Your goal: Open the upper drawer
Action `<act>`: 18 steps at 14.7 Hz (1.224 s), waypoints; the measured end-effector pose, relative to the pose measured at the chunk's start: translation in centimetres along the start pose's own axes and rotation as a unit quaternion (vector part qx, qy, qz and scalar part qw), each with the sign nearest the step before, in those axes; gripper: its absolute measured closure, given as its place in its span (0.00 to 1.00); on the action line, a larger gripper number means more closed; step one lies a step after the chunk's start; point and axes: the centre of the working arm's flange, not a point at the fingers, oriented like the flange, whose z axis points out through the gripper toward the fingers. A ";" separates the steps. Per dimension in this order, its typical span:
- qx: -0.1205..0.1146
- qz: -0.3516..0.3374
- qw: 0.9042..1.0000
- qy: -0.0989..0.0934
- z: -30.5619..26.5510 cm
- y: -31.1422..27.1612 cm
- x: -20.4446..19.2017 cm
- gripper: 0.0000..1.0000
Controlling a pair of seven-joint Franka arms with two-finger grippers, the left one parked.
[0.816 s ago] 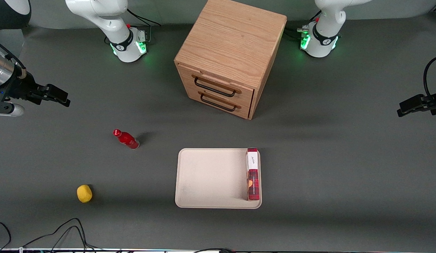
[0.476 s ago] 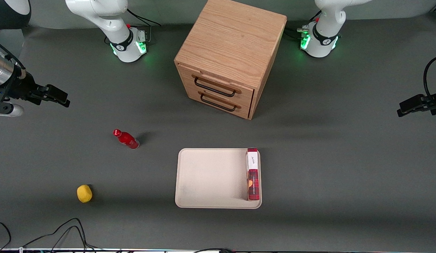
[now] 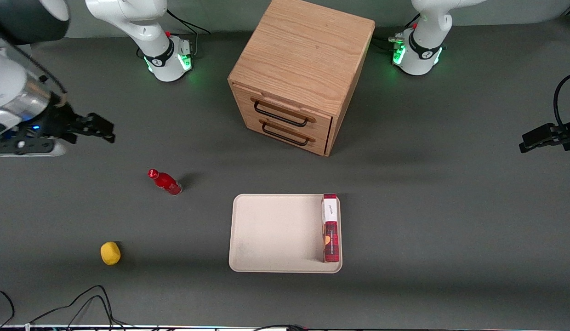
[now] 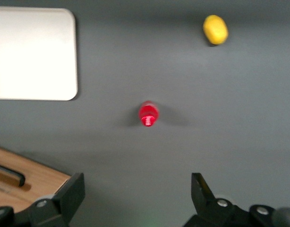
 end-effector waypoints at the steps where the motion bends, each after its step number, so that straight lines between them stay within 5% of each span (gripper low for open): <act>1: 0.000 -0.021 1.000 0.001 -0.1 -2.4 -0.4 0.00; 5: 0.008 -0.107 0.994 0.003 0.0 -11.8 -1.6 0.00; 9: 0.022 -0.190 0.981 -0.016 2.5 -20.3 -2.4 0.00; 14: 0.058 -0.327 0.942 -0.040 4.8 -28.9 -4.9 0.00; 18: 0.079 -0.441 0.893 -0.046 6.5 -32.0 -6.2 0.00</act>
